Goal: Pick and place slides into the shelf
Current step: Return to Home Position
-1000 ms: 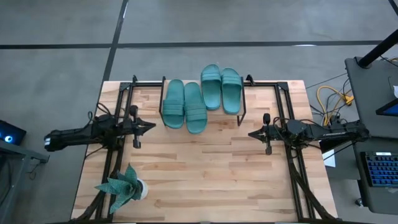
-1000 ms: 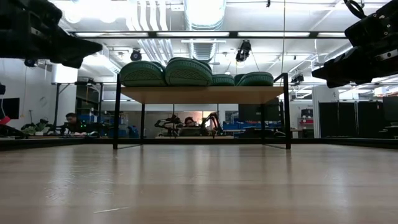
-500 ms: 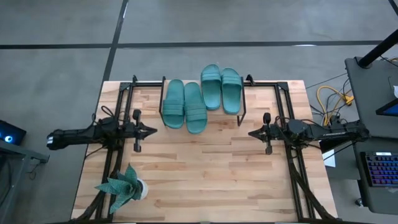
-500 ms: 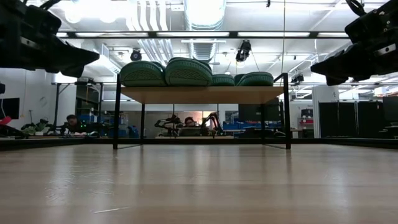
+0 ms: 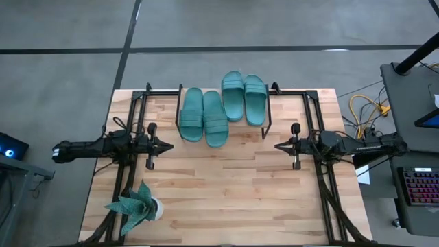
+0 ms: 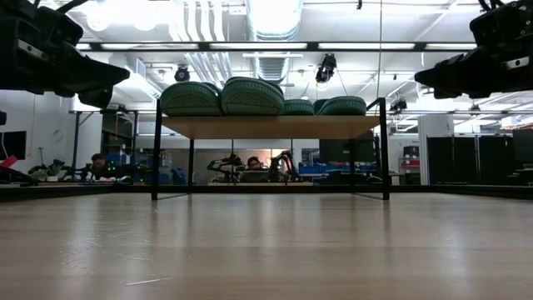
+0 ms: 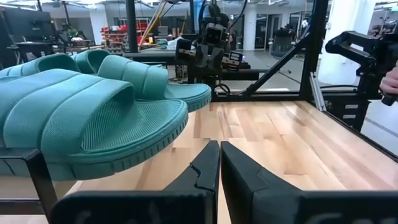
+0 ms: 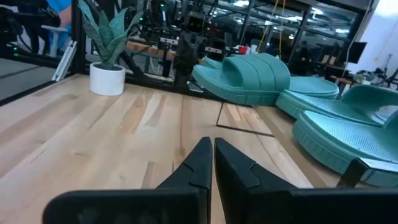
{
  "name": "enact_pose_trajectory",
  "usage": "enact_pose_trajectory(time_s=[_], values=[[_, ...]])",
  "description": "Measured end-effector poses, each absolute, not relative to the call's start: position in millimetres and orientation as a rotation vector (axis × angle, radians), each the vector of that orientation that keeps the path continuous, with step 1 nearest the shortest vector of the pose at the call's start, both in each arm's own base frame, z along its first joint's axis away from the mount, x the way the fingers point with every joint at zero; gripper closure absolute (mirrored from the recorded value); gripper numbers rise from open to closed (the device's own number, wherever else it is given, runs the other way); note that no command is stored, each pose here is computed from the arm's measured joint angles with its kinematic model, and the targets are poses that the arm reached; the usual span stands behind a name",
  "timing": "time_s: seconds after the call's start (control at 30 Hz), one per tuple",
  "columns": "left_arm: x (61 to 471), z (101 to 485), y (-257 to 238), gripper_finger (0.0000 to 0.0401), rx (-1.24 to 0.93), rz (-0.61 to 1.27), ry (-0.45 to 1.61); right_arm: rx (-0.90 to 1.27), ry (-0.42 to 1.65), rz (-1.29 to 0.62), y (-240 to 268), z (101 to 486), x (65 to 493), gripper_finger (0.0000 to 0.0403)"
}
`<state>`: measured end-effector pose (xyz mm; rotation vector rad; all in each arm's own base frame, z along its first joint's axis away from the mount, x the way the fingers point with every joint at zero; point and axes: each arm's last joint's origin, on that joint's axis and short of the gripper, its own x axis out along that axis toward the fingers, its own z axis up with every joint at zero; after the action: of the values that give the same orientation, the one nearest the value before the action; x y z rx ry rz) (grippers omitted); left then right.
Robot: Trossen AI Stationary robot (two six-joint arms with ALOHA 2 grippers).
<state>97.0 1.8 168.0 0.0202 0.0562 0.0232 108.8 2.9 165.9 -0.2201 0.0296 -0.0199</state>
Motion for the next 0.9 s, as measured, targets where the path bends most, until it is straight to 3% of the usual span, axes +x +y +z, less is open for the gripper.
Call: enact_pose_trajectory(time_s=[0.2, 0.47, 0.67, 0.9], values=[[97.6, 167.1, 1.7, 0.0401, 0.028, 0.02, 0.068, -0.227, 0.016, 0.022, 4.2, 166.7, 108.8, 0.0394], [98.1, 165.8, 1.7, 0.0401, 0.031, 0.02, 0.08, -0.049, -0.005, -0.005, 3.5, 169.2, 110.1, 0.0394], [97.9, 165.7, 1.6, 0.0401, 0.031, 0.017, 0.086, -0.134, -0.005, -0.018, 5.2, 169.1, 108.7, 0.0394], [98.7, 164.6, 1.6, 0.0401, -0.02, 0.019, 0.105, -0.078, 0.057, 0.02, 11.2, 161.9, 103.1, 0.0394]])
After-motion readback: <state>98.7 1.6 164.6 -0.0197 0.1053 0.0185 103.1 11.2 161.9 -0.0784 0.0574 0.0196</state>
